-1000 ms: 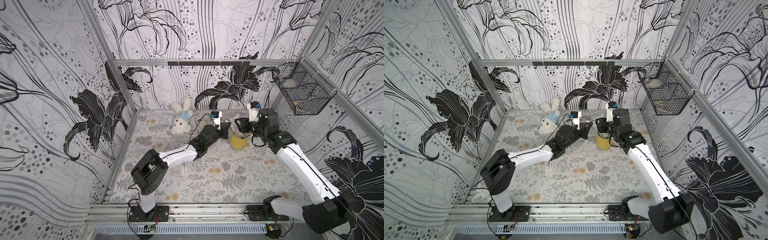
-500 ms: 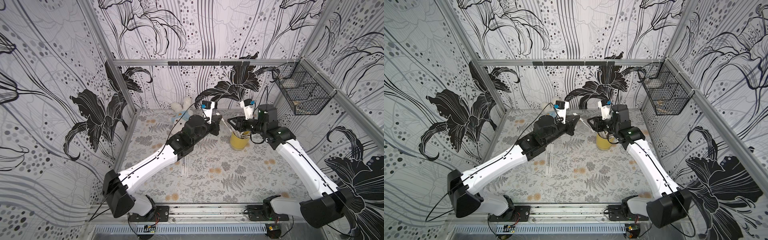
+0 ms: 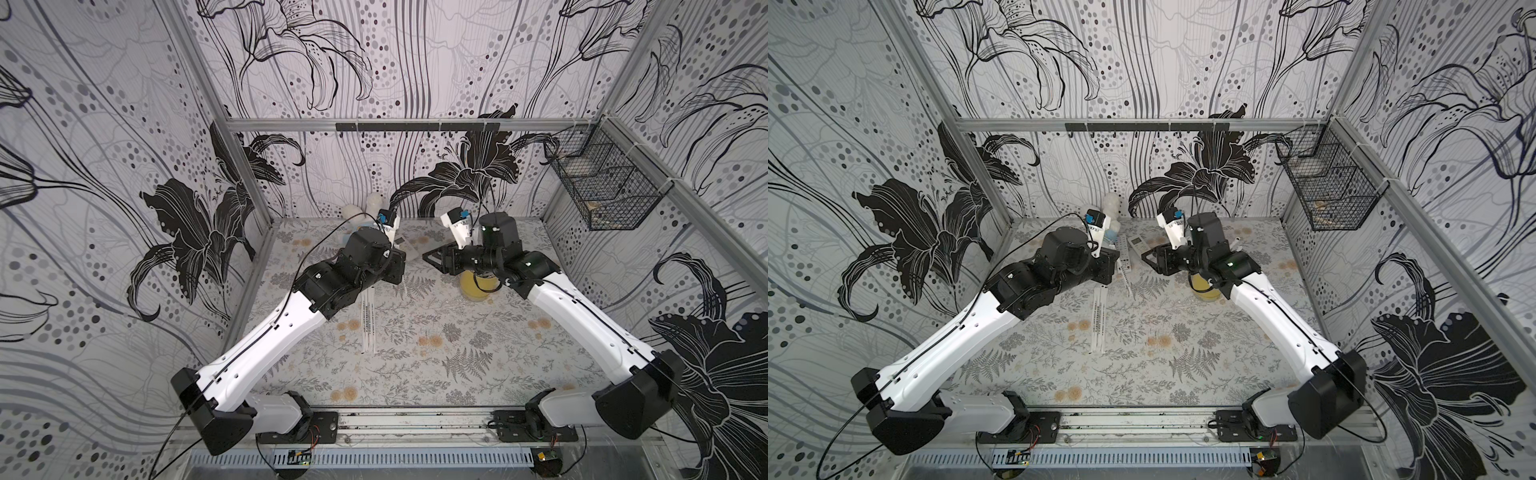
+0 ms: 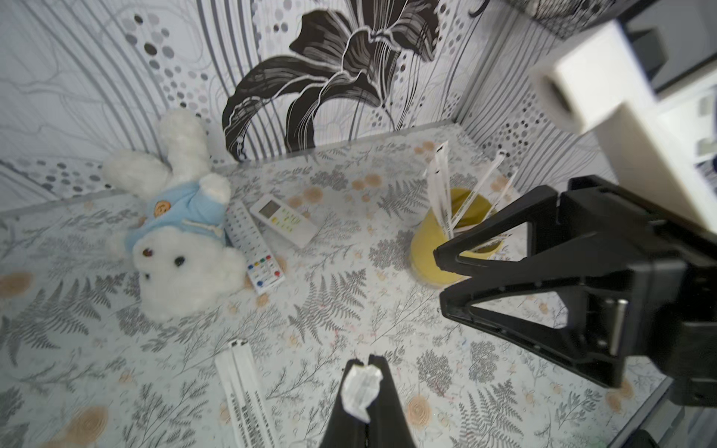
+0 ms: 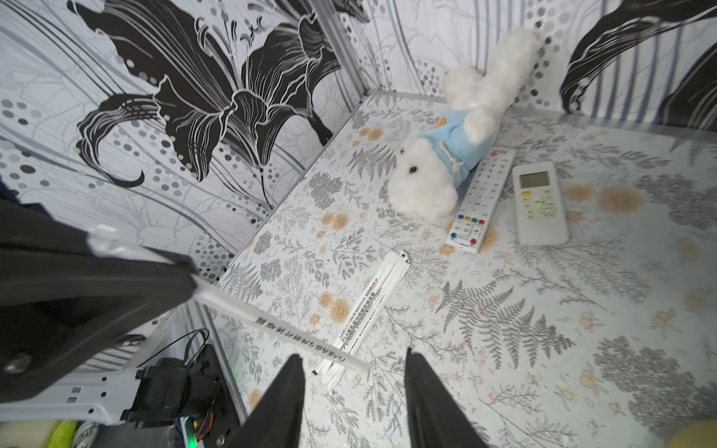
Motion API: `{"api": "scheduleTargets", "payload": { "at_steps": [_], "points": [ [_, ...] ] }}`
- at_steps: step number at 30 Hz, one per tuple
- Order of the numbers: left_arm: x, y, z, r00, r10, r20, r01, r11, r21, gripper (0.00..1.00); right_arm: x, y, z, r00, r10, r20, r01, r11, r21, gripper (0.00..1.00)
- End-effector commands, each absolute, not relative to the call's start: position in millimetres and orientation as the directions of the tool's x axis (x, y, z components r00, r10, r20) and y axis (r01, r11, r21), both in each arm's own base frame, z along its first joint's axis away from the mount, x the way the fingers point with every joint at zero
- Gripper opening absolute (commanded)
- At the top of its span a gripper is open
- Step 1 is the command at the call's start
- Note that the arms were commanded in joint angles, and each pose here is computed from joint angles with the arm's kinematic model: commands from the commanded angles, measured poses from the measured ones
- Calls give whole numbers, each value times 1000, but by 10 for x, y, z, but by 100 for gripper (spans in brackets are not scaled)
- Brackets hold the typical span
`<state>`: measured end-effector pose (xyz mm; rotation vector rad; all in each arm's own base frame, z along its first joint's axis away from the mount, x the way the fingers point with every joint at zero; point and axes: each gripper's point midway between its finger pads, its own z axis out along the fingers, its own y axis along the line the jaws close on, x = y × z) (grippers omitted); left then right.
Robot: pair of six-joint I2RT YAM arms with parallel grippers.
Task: Take the straws out of the storage container
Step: Place the straw at the center of the board.
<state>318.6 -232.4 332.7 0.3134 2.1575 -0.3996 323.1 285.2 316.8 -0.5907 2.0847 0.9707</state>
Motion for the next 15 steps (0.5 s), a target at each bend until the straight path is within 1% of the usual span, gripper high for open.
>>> {"api": "scheduleTargets", "payload": {
  "at_steps": [1, 5, 8, 12, 15],
  "points": [
    [3110, -2081, 2847, -719, 164, -675, 321, 940, -113, 0, 3145, 3010, 3009, -659, -150, -737, -666, 572, 479, 46],
    [3162, -1898, 2397, -818, 188, -543, 295, 948, -116, 0, 3104, 3121, 2766, -706, -165, -689, -646, 548, 531, 46],
    [3235, -1748, 2060, -884, 172, -436, 256, 956, -142, 0, 3093, 3172, 2557, -747, -187, -638, -616, 558, 557, 45],
    [3302, -1616, 1702, -938, 173, -301, 220, 967, -131, 0, 3079, 3215, 2261, -795, -230, -561, -578, 566, 588, 44],
    [3339, -1576, 1553, -957, 171, -235, 205, 970, -131, 0, 3048, 3250, 2137, -807, -246, -537, -569, 566, 597, 44]
  ]
}}
